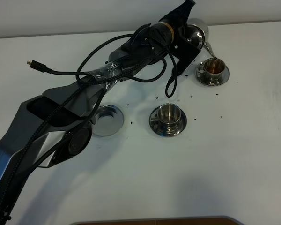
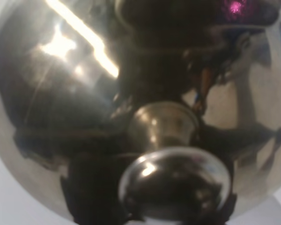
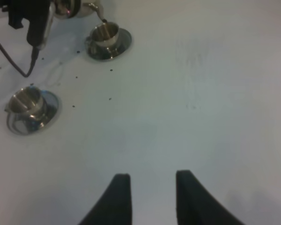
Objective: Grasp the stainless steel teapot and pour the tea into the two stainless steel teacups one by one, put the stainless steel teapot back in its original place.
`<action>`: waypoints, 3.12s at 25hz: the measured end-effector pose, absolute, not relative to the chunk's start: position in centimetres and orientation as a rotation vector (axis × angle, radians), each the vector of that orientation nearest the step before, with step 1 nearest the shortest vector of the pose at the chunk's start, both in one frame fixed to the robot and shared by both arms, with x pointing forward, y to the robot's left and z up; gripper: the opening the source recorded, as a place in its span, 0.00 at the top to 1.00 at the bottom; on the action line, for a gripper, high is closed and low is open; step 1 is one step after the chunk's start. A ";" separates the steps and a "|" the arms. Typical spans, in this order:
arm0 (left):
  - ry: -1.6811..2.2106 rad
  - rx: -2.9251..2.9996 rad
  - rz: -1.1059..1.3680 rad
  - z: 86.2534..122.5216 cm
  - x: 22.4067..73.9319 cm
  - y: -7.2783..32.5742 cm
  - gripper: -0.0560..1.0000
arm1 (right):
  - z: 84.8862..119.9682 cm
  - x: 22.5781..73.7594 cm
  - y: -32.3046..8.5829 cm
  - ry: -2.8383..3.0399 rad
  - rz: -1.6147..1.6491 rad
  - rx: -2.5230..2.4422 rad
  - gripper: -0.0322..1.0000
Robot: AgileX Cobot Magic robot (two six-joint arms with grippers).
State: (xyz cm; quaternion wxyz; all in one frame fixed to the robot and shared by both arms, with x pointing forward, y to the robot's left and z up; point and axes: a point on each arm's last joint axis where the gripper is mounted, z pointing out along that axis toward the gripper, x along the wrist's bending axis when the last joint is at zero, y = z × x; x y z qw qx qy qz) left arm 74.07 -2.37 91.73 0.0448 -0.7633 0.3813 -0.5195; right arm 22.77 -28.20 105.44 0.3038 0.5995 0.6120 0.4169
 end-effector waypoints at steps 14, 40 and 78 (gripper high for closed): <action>1.167 -2.313 -1.522 92.3 74.0 -1.9 0.72 | 105.4 22.8 -28.2 1.622 1.105 1.588 0.73; 1.217 -2.265 -1.547 92.4 74.1 -2.1 0.72 | 105.4 22.8 -28.2 1.622 1.105 1.588 0.73; 1.286 -2.190 -1.600 92.8 74.1 -2.5 0.72 | 105.4 22.8 -28.2 1.622 1.105 1.588 0.73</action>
